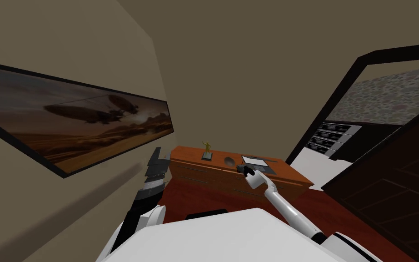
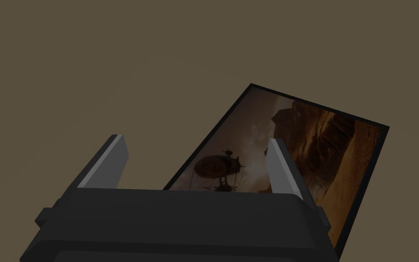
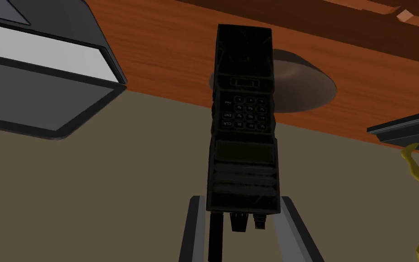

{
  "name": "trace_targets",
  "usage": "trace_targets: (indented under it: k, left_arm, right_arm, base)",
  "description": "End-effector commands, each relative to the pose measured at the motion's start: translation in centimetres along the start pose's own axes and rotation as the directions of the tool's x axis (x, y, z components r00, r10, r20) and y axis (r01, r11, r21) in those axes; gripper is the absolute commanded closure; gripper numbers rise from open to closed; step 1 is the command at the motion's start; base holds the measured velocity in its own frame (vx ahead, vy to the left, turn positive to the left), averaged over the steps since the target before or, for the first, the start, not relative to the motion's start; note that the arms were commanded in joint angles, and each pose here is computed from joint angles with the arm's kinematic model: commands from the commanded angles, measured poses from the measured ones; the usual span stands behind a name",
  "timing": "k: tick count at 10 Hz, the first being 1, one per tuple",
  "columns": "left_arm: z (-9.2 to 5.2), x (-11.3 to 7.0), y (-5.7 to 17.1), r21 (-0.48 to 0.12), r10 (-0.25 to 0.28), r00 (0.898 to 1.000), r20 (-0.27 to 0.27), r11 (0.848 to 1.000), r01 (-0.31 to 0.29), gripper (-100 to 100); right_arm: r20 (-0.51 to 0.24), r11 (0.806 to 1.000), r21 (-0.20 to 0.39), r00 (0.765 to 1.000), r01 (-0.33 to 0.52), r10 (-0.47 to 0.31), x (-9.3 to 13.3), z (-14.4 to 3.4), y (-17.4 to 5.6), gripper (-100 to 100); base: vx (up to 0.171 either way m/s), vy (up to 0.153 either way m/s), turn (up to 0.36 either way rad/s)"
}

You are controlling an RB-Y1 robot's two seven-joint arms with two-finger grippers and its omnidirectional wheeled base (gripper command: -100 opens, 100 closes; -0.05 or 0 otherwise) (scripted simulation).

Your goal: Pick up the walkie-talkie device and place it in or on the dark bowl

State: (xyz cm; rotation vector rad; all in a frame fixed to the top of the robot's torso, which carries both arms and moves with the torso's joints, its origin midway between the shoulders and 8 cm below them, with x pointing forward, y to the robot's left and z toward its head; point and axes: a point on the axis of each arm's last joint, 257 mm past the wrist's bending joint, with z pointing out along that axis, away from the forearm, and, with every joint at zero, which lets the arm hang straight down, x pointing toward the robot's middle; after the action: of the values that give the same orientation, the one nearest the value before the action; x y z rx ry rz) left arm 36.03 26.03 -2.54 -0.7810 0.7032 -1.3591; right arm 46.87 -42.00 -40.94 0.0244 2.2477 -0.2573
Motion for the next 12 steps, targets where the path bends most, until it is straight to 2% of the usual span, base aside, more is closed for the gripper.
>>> trace_targets:
  k: [1,5,7,8,12]
  left_arm:
    - [0.0,0.0,0.0,0.000,0.000,1.000,0.000,1.000,0.000,0]
    - [0.0,0.0,0.0,0.000,0.000,1.000,0.000,1.000,0.000,0]
    - [0.0,0.0,0.0,0.000,0.000,1.000,0.000,1.000,0.000,0]
    - [0.0,0.0,0.0,0.000,0.000,1.000,0.000,1.000,0.000,0]
    - [0.0,0.0,0.0,0.000,0.000,1.000,0.000,1.000,0.000,0]
  right_arm:
    - [0.001,1.000,-0.006,1.000,-0.006,0.006,-0.7,-0.1,0.5,100]
    - [0.006,1.000,-0.022,1.000,-0.019,0.019,-2.3,-0.2,1.6,100]
    - [0.008,1.000,-0.024,1.000,-0.019,0.019,-2.5,-0.2,1.7,100]
    - [0.010,0.999,-0.025,1.000,-0.019,0.019,-2.7,-0.2,1.8,-100]
    - [0.011,0.999,-0.025,1.000,-0.019,0.019,-2.7,-0.2,1.8,-100]
  base:
    - [0.222,-0.021,0.033]
    - [0.210,-0.017,0.030]
    - [0.126,-0.017,0.021]
    - [0.017,-0.002,0.004]
    - [0.002,0.000,0.000]
